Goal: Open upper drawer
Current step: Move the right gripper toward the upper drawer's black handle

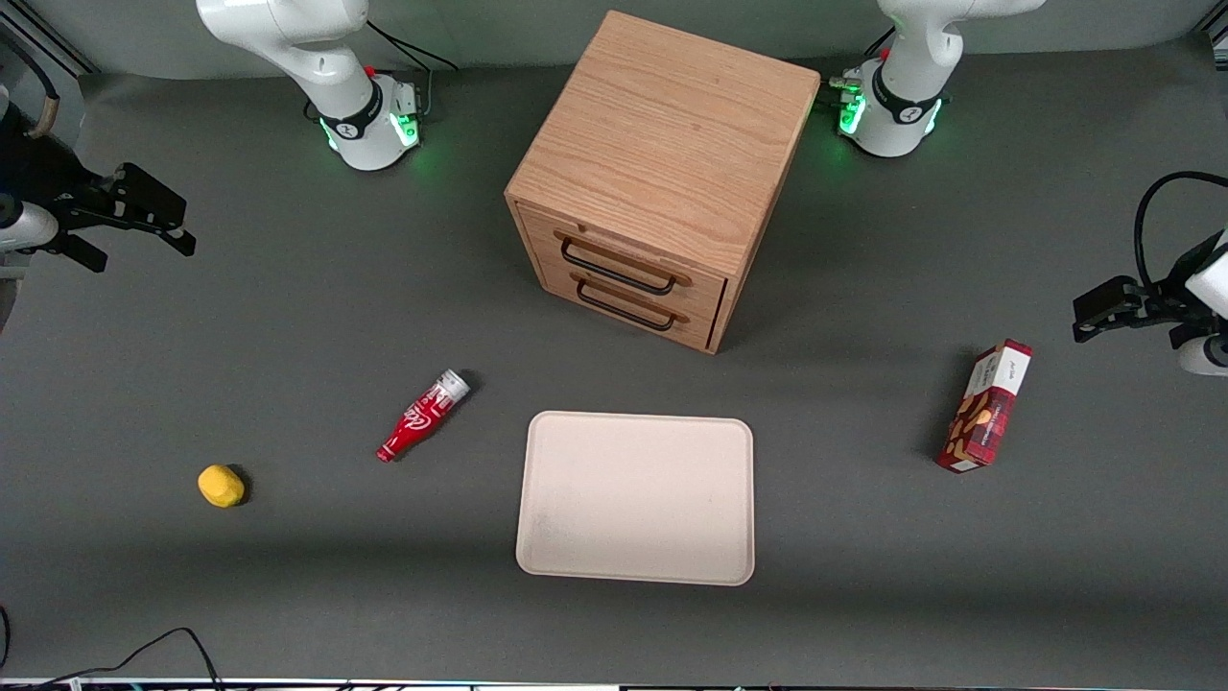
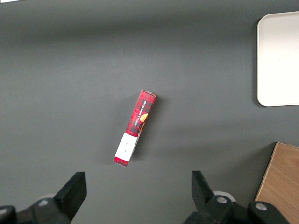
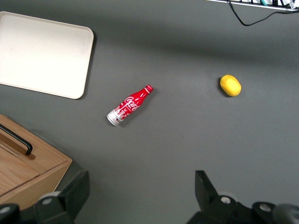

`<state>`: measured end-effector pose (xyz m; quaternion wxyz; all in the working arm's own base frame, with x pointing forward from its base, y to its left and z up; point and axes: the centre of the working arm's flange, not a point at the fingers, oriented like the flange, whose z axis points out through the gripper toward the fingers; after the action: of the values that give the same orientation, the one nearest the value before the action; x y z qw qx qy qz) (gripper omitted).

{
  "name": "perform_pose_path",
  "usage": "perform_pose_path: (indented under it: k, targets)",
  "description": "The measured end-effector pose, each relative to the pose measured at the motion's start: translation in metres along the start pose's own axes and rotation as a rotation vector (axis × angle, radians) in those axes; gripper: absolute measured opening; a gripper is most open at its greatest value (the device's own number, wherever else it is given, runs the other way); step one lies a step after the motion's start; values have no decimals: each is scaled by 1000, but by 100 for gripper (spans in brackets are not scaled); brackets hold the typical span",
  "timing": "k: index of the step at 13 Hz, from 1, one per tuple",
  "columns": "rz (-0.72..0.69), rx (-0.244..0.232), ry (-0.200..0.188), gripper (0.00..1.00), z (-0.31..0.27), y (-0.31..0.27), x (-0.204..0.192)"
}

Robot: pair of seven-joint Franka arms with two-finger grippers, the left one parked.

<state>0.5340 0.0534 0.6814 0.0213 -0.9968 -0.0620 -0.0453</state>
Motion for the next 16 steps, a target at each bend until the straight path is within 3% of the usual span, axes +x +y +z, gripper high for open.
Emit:
perform_pose_path:
  k: [4, 8, 10, 16]
  targets:
    - [-3, 14, -9, 100, 4, -3, 2]
    - [-9, 129, -37, 100, 11, -17, 5]
    - [-36, 163, -62, 100, 19, -34, 7]
    - [-238, 189, -145, 100, 57, -138, 9]
